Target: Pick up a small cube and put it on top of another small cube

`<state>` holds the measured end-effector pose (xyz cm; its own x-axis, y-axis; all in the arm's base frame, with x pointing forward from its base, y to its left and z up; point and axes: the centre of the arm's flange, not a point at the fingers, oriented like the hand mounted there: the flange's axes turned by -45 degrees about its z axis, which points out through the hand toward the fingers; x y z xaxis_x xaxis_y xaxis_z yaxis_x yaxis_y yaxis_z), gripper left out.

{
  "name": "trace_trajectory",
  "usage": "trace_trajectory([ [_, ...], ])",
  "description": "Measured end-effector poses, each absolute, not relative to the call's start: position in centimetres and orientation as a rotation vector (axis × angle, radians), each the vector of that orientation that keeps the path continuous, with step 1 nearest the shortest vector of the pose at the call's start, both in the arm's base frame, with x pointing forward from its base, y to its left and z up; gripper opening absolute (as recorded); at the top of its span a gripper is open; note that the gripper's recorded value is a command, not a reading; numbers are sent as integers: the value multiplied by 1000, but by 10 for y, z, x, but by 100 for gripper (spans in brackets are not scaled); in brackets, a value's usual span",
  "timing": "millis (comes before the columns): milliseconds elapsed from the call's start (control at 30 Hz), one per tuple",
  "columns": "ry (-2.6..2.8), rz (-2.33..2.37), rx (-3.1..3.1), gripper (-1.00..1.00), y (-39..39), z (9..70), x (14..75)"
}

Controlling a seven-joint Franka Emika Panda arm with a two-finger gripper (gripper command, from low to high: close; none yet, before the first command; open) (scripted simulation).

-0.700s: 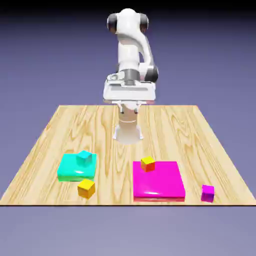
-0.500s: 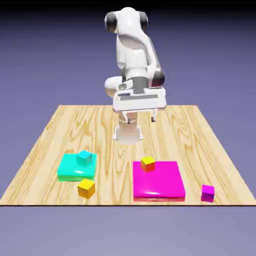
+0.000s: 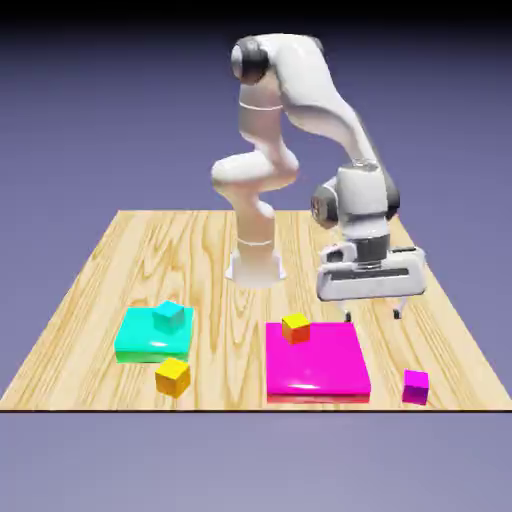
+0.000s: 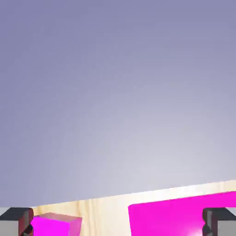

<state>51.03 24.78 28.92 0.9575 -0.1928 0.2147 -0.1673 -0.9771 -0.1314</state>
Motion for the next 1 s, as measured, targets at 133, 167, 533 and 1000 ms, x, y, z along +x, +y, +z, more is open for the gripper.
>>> trace_trajectory([
  [133, 337, -239, -3057, 0, 299, 242, 507],
  [167, 352, -217, -3074, 0, 311, 230, 504],
  [533, 395, -161, -3125, -100, 345, 124, 499],
  [1000, 1657, -178, -2758, -100, 21, 234, 550],
])
